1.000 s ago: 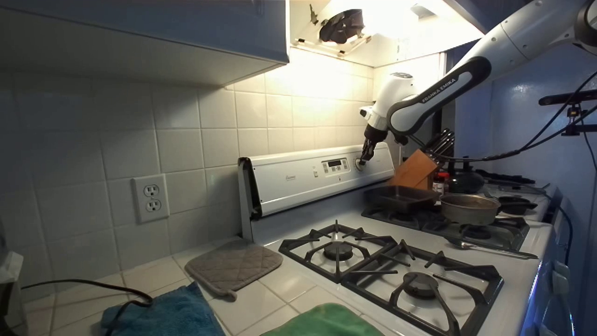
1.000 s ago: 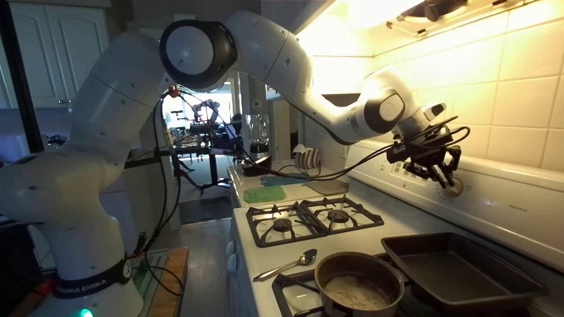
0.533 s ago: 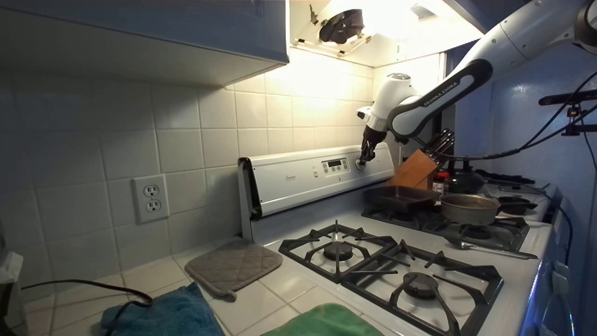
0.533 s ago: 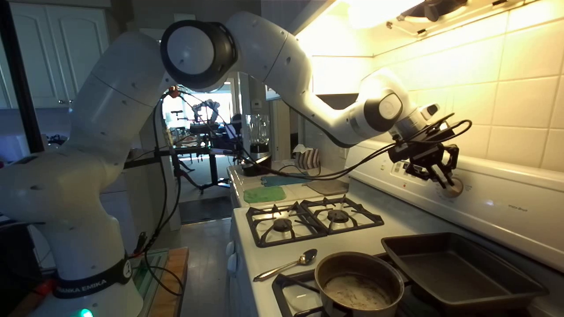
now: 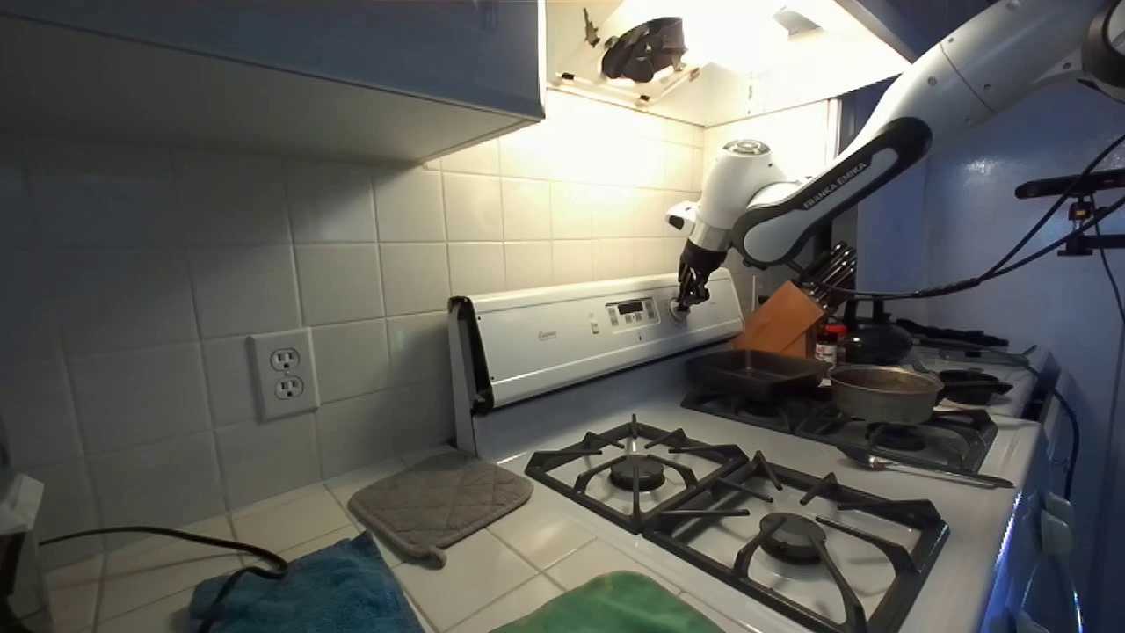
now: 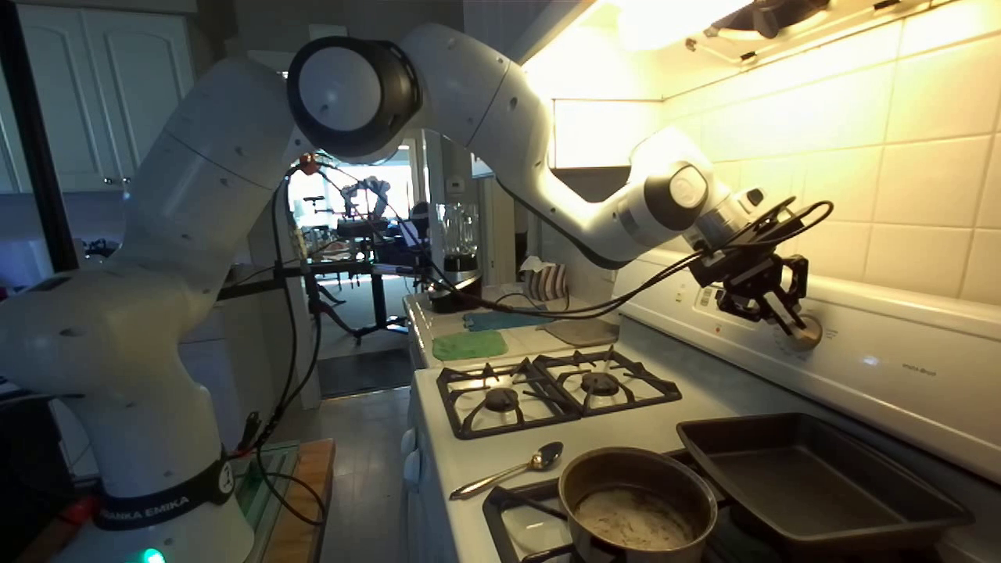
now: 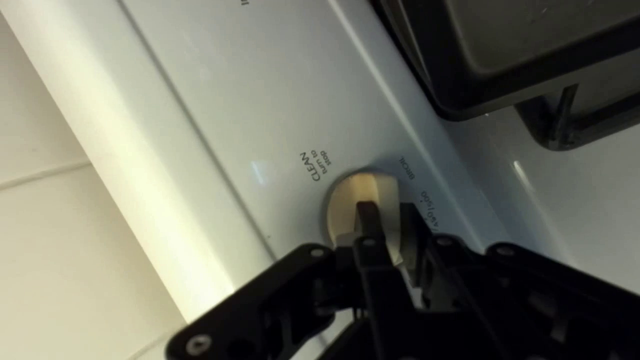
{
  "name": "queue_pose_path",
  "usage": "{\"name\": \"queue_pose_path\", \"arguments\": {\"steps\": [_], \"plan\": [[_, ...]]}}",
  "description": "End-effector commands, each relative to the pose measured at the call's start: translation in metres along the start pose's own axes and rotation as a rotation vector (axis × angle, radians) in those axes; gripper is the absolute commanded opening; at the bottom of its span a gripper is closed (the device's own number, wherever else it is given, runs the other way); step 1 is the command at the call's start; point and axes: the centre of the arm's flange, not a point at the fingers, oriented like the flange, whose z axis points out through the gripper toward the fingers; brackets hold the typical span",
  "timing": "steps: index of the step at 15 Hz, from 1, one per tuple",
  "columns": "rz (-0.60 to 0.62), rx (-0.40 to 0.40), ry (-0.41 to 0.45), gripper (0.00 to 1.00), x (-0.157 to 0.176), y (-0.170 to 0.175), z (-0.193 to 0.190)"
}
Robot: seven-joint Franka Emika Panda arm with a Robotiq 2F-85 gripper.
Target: Twist the nozzle on the stove
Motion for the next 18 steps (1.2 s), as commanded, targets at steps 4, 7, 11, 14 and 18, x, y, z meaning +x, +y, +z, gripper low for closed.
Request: {"name": "queue_pose_path", "arguments": {"steps": [4,7,11,14,18], "plan": [[-0.172,-0.042,0.021,0.04,0.032,-0.035,0.012],[-0.190,-0.056,0.015,0.04,0.033,-0.035,0.011],[-0.210,-0.067,0.011,0.44,0.033,-0.038,0.011],[-0.224,-0.068,0.012,0.66,0.035,-0.042,0.012],[-0.229,-0.069,0.049,0.95,0.050,-0.054,0.009]]}}
